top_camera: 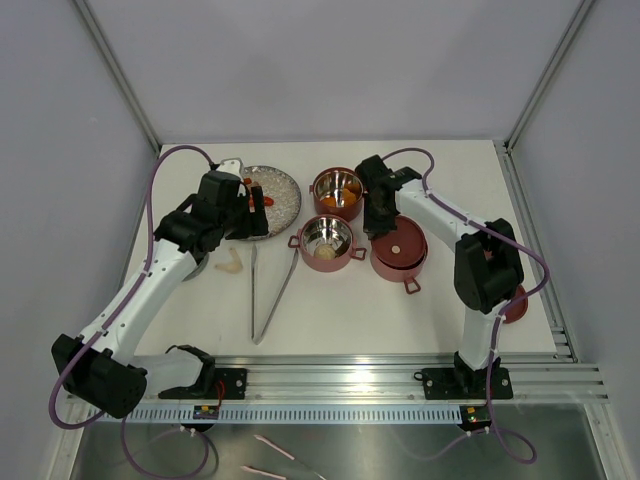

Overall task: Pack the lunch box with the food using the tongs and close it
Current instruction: Close the box lid on the packing box.

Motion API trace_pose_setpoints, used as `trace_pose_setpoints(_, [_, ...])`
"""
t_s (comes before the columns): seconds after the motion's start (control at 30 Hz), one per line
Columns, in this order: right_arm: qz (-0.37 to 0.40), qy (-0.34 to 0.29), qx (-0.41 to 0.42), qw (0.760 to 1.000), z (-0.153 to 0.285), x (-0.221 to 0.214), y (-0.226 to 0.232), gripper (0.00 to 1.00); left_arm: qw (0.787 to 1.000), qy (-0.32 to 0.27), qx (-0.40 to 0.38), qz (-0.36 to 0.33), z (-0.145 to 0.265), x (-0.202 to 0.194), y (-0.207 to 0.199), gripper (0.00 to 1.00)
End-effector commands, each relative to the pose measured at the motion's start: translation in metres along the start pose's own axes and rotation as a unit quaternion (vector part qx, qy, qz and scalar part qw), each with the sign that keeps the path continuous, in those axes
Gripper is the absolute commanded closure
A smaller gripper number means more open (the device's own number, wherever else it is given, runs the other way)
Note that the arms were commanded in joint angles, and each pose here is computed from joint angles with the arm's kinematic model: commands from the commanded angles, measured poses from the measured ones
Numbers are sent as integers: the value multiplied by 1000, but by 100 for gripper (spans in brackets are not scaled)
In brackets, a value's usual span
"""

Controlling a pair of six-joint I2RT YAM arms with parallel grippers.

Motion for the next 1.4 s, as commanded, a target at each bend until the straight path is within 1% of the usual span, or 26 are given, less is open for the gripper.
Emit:
trace_pose_setpoints(0.0, [2,-6,-14,1000,-3,1,-2,100,1000,-24,3,3,3,6,1,22])
trace_pose_setpoints(0.47, [12,7,-39,999,-3,-4,-7,100,1000,-20,-3,4,0,6,0,22])
trace_pose_setpoints(0.6, [17,14,-49,999,2,-5,-9,100,1000,-20,-2,4,1,6,0,22])
trace_pose_setpoints(0.9, [25,-3,-58,998,23,-3,-7,100,1000,-20,-2,6,-1,6,0,22])
trace_pose_setpoints(1.37, [28,33,-53,998,-2,-18,-9,100,1000,-17,1,3,-1,4,1,22])
Point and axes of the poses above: each gripper's point midway between its finger pads, its own z axis back along the fingers, its own y axis along the line the jaws close on, x = y × z, the point moved 10 cm from there along z, back along the fingers, and after that the axes turned 1 degree about -z, right-handed, at the moved point
